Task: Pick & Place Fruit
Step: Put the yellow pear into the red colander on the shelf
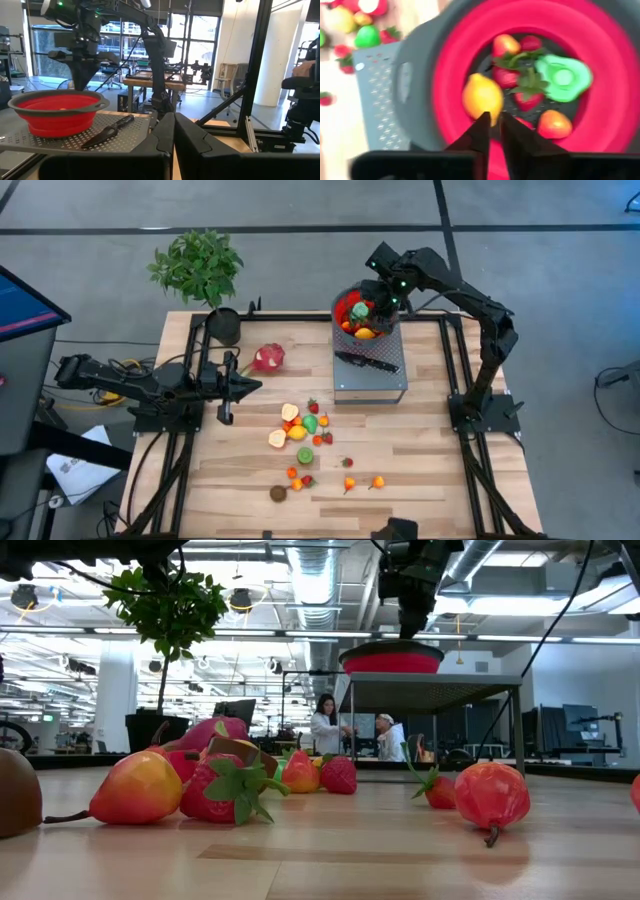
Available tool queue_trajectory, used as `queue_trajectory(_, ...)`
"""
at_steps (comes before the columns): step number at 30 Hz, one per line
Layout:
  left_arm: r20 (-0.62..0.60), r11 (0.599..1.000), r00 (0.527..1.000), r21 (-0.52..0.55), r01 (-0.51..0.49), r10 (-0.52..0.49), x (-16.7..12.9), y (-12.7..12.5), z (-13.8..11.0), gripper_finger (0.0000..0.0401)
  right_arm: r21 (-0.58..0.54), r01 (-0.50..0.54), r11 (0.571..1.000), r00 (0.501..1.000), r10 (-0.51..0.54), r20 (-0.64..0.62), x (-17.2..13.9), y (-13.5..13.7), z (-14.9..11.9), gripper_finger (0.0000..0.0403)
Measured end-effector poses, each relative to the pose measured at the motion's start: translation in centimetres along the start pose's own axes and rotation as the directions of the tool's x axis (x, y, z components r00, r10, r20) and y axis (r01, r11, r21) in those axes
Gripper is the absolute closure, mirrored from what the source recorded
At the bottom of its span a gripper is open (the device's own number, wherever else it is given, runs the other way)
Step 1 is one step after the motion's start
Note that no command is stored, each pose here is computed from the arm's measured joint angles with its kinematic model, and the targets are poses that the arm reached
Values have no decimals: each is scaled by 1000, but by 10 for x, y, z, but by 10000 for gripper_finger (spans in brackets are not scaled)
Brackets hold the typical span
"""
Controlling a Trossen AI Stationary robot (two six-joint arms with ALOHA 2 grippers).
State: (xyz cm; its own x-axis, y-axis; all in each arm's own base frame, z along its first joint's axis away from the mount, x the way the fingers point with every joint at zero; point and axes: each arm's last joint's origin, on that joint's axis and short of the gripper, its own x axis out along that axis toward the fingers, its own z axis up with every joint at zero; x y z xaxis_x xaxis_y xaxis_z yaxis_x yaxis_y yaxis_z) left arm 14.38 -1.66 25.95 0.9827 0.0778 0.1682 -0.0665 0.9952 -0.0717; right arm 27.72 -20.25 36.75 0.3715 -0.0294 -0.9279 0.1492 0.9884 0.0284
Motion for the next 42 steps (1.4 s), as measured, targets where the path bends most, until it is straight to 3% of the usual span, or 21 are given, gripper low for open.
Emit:
queue_trajectory(3, 0, 1000, 1000, 0, 0, 0, 0, 0, 0, 398, -17, -35, 999, 999, 35, 15, -7, 10, -1, 397)
queue_trajectory(9, 0, 1000, 1000, 0, 0, 0, 0, 0, 0, 398, -50, -150, 987, 971, 156, 179, -45, 29, -11, 399)
queue_trajectory(19, 0, 1000, 1000, 0, 0, 0, 0, 0, 0, 398, -160, -120, 980, 928, 168, 334, -97, 81, -31, 402)
queue_trajectory(24, 0, 1000, 1000, 0, 0, 0, 0, 0, 0, 398, -177, -108, 978, 878, 177, 445, -81, 101, -50, 402)
queue_trajectory(30, 0, 1000, 1000, -3, 0, 0, 0, 0, 0, 398, -115, -108, 987, 800, 155, 579, -54, 114, -85, 402)
queue_trajectory(36, 0, 1000, 1000, -3, 0, 0, 0, 0, 0, 398, 8, -104, 995, 808, 79, 584, -28, 128, -117, 403)
queue_trajectory(42, 0, 1000, 1000, -3, 0, 0, 0, 0, 0, 398, 49, -159, 986, 796, 99, 597, -8, 150, -134, 403)
